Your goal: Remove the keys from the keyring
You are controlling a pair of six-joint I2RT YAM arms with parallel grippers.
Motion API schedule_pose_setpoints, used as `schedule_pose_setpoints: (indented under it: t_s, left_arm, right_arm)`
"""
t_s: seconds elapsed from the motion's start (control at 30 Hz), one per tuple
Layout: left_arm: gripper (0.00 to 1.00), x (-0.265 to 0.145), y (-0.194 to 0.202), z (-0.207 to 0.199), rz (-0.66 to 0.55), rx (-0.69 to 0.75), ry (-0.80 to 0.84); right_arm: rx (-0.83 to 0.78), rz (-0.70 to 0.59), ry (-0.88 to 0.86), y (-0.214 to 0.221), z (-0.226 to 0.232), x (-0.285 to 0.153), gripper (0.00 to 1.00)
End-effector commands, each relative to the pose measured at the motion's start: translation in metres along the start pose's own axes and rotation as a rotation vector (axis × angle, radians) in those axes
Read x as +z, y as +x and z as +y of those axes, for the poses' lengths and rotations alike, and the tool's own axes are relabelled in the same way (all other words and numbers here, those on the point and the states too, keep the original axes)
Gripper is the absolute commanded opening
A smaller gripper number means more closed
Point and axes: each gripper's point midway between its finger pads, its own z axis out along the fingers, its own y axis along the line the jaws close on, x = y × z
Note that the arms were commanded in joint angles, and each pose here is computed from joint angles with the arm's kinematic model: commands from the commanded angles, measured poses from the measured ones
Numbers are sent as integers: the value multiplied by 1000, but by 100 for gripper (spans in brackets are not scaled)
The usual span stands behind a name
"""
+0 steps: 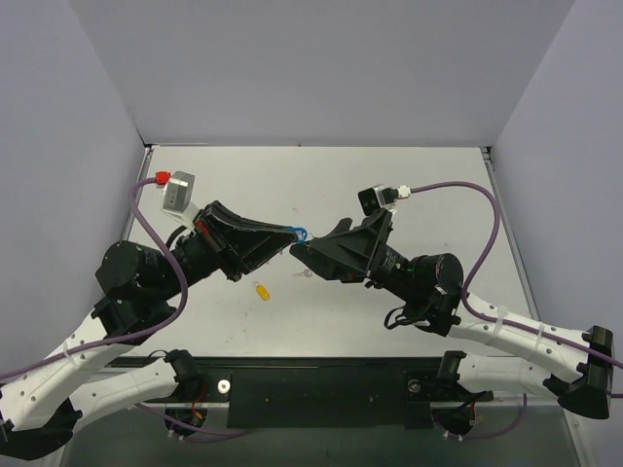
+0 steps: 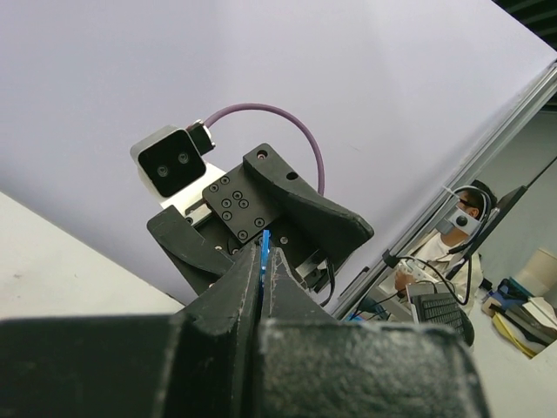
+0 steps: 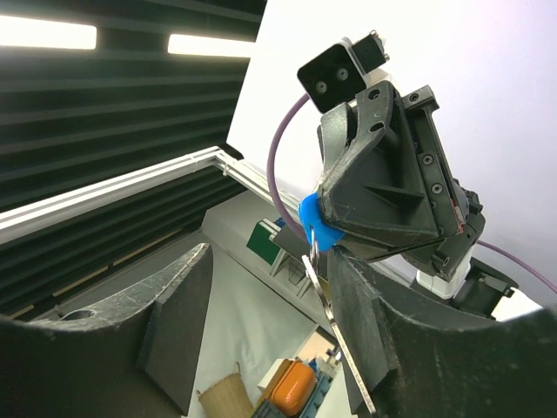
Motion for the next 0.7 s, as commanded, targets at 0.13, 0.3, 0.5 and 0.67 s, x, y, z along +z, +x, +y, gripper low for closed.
schedule_pose_setpoints:
  t_s: [0.13,0.3,0.5,0.67]
  left_arm:
    - [0,-7,-24,-17,-61,47,13]
    - [0,-6,-26,-19,-62,52,12]
    - [0,-9,-27,-20,-68,58,11]
    - [0,-12,-29,-18,-75,59,-4]
  right_arm:
    - [-47,-17,-83,-3,32,-1,46]
    - [-59,-18,-40,-3,21,-2,42]
    - [-64,-16,-10,-2,13,-1,42]
    - [-72,-29,4,-4,10,-2,41]
